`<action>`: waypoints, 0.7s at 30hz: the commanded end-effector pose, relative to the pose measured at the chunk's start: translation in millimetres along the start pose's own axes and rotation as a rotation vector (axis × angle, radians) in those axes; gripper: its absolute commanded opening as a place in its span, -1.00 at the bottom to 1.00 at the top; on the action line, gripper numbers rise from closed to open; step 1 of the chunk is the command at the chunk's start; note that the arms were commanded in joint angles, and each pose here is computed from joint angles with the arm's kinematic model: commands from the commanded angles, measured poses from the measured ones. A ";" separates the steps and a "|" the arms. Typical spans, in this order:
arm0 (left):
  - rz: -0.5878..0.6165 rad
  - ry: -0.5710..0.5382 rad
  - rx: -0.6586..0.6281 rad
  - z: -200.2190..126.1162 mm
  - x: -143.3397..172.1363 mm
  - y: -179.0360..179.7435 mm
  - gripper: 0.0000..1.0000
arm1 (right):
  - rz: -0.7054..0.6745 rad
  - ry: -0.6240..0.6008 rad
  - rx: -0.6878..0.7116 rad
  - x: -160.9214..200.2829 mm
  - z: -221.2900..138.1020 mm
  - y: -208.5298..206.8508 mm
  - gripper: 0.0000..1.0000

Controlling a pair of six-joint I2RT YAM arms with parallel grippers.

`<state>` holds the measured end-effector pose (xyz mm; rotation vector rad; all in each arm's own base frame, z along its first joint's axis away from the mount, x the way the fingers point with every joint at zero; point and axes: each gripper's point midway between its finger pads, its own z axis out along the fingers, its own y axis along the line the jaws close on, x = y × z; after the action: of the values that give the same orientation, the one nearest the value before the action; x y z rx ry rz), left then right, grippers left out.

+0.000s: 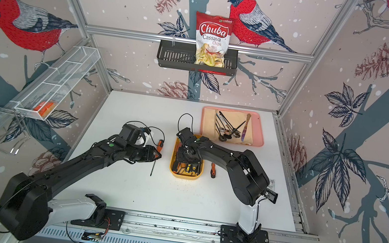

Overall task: Take out the screwdriver from the storage box
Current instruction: Pick up the screwdriver from the storage box.

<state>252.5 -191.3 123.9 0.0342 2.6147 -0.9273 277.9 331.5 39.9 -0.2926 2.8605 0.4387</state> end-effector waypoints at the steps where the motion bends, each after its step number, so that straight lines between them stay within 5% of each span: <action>1: 0.007 -0.027 0.018 -1.4 -5.7 -3.5 -0.11 | -0.009 0.013 0.013 2.9 4.2 -2.5 -0.31; 8: 0.005 -0.027 0.027 -0.3 -7.1 -5.3 -0.12 | -0.017 -0.008 -0.004 -3.3 -9.8 3.4 -0.54; 21: 0.020 -0.024 0.102 11.1 -18.8 -28.7 -0.12 | 0.004 -0.071 -0.025 -10.7 -63.8 -12.4 -0.57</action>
<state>262.7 -205.8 127.0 0.0340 2.5952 -0.9884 280.9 314.0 93.2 -0.2773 2.7835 0.4996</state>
